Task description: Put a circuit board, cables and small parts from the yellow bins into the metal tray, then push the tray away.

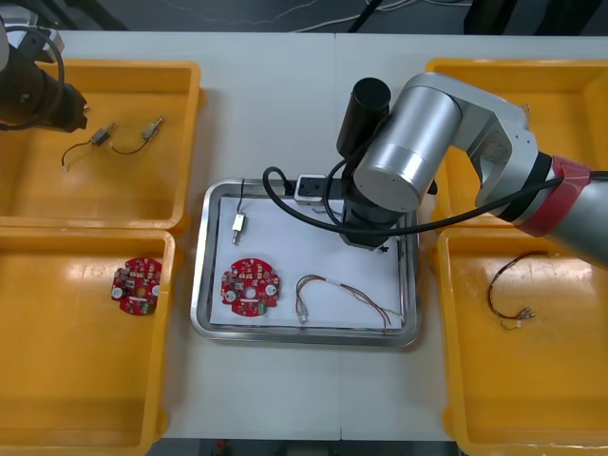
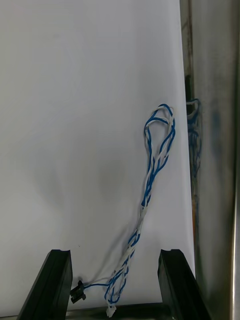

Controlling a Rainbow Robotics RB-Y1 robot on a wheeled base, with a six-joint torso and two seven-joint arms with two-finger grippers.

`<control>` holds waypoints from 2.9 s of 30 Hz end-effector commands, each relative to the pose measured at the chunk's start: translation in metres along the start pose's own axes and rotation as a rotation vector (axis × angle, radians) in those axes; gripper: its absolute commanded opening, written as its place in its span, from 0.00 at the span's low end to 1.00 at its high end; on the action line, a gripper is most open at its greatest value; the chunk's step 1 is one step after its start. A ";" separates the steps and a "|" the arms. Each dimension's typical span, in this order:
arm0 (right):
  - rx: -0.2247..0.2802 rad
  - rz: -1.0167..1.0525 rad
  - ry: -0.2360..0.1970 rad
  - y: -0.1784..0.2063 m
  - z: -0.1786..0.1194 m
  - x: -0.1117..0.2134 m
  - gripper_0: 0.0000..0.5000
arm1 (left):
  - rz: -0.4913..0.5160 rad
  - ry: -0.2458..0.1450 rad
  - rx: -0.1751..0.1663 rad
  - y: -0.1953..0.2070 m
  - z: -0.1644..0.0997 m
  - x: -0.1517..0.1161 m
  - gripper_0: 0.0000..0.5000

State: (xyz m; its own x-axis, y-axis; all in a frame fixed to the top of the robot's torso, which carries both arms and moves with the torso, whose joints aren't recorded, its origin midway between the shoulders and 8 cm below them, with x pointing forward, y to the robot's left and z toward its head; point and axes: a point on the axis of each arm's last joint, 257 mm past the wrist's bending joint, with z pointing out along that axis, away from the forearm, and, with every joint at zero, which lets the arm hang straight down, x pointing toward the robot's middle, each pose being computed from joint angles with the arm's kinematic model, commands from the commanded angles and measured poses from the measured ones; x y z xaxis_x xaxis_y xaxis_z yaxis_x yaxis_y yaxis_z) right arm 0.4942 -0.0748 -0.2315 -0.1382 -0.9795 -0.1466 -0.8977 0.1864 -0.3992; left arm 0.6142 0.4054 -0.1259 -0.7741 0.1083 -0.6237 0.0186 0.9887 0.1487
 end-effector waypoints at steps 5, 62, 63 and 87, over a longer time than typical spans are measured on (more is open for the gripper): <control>0.025 0.005 -0.080 -0.013 -0.040 -0.034 1.00 | 0.135 -0.096 -0.066 0.036 -0.035 -0.043 1.00; 0.095 1.409 -0.084 -0.077 -0.170 0.148 1.00 | 0.335 -0.186 -0.043 -0.032 0.045 -0.042 1.00; 0.099 1.422 -0.082 -0.077 -0.171 0.154 1.00 | 0.336 -0.180 -0.044 -0.030 0.047 -0.040 1.00; 0.131 1.578 -0.021 -0.053 -0.168 0.257 1.00 | 0.356 -0.128 -0.037 -0.031 0.058 -0.020 0.85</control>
State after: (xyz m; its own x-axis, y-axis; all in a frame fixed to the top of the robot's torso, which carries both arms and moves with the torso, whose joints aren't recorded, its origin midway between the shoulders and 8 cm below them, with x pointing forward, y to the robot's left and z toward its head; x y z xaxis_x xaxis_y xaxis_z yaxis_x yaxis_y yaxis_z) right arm 0.4420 -0.3307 -0.1078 -0.8642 0.2197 -0.4526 0.1832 0.9753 0.1237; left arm 0.6565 0.3930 -0.1781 -0.6886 0.3042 -0.6583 0.1351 0.9457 0.2958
